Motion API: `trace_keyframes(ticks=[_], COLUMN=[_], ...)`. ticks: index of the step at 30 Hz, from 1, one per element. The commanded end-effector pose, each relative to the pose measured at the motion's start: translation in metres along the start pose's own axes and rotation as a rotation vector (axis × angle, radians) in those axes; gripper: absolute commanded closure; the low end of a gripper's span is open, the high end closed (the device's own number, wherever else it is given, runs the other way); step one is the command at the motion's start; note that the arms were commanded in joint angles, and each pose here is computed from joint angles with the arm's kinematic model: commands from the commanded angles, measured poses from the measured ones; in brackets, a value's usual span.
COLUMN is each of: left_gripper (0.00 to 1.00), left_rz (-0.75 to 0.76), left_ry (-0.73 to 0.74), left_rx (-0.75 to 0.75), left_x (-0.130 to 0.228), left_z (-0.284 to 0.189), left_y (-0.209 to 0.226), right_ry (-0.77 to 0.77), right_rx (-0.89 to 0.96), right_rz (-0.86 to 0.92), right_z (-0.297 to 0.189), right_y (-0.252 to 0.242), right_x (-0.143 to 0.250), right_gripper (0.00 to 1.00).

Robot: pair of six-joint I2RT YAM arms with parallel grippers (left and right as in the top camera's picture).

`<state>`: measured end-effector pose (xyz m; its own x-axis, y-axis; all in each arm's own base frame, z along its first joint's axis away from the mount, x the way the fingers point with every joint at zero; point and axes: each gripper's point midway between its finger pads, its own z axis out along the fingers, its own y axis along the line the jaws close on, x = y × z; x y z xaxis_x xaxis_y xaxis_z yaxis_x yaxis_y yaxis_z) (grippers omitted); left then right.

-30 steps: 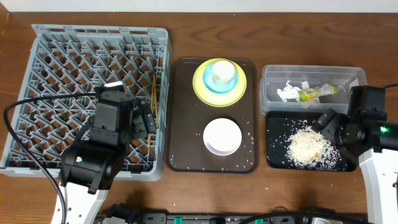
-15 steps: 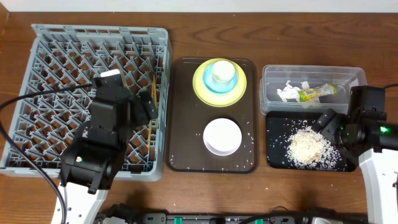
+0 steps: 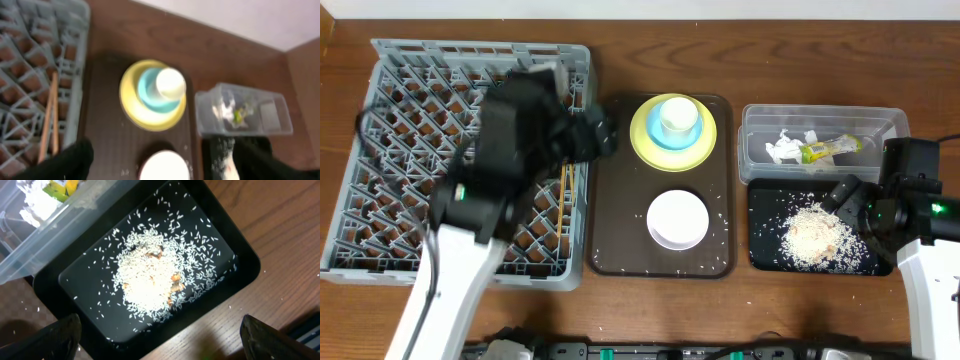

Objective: Sort waste into correct bins and load items into the dishwasher
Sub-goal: 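Reach the left gripper over the white cup on the yellow plate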

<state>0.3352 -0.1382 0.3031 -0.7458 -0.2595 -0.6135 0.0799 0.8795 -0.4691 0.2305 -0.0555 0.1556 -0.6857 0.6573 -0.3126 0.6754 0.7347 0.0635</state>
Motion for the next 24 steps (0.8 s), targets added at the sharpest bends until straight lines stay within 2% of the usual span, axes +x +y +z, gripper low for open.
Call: trace_keyframes(ticks=[1, 5, 8, 10, 11, 12, 13, 16, 17, 20, 22, 24], left_gripper=[0.12, 0.17, 0.26, 0.38, 0.47, 0.61, 0.69, 0.66, 0.57, 0.48, 0.35, 0.34], left_rz=[0.052, 0.105, 0.131, 0.171, 0.201, 0.237, 0.266, 0.325, 0.354, 0.41, 0.425, 0.436], left_ry=[0.045, 0.15, 0.184, 0.206, 0.217, 0.231, 0.241, 0.245, 0.246, 0.267, 0.279, 0.29], left_rx=[0.041, 0.014, -0.036, -0.056, -0.06, -0.061, -0.066, -0.09, -0.103, -0.094, -0.105, -0.131], left_x=[-0.03, -0.041, -0.043, -0.038, -0.034, -0.028, -0.023, -0.013, -0.006, 0.008, 0.017, 0.025], left_z=[-0.001, 0.014, 0.031, 0.05, 0.061, 0.072, 0.082, 0.114, 0.136, 0.164, 0.182, 0.198], left_y=[-0.038, -0.064, -0.07, -0.075, -0.078, -0.081, -0.084, -0.091, -0.095, -0.102, -0.102, -0.098], right_ry=[-0.018, -0.018, -0.018, -0.018, -0.018, -0.018, -0.018, -0.018, -0.018, -0.018, -0.018, -0.018], right_rx=[-0.005, -0.005, -0.005, -0.005, -0.005, -0.005, -0.005, -0.005, -0.005, -0.005, -0.005, -0.005], right_rz=[0.006, 0.006, 0.006, 0.006, 0.006, 0.006, 0.006, 0.006, 0.006, 0.006, 0.006, 0.006], right_z=[-0.005, -0.005, -0.005, -0.005, -0.005, -0.005, -0.005, -0.005, -0.005, -0.005, -0.005, -0.005], right_y=[0.0, 0.0, 0.0, 0.0, 0.0, 0.0, 0.0, 0.0, 0.0, 0.0, 0.0, 0.0], right_x=[-0.005, -0.005, -0.005, -0.005, -0.005, -0.005, -0.005, -0.005, -0.005, -0.005, -0.005, -0.005], right_gripper=[0.01, 0.01, 0.01, 0.01, 0.01, 0.01, 0.01, 0.01, 0.01, 0.01, 0.01, 0.01])
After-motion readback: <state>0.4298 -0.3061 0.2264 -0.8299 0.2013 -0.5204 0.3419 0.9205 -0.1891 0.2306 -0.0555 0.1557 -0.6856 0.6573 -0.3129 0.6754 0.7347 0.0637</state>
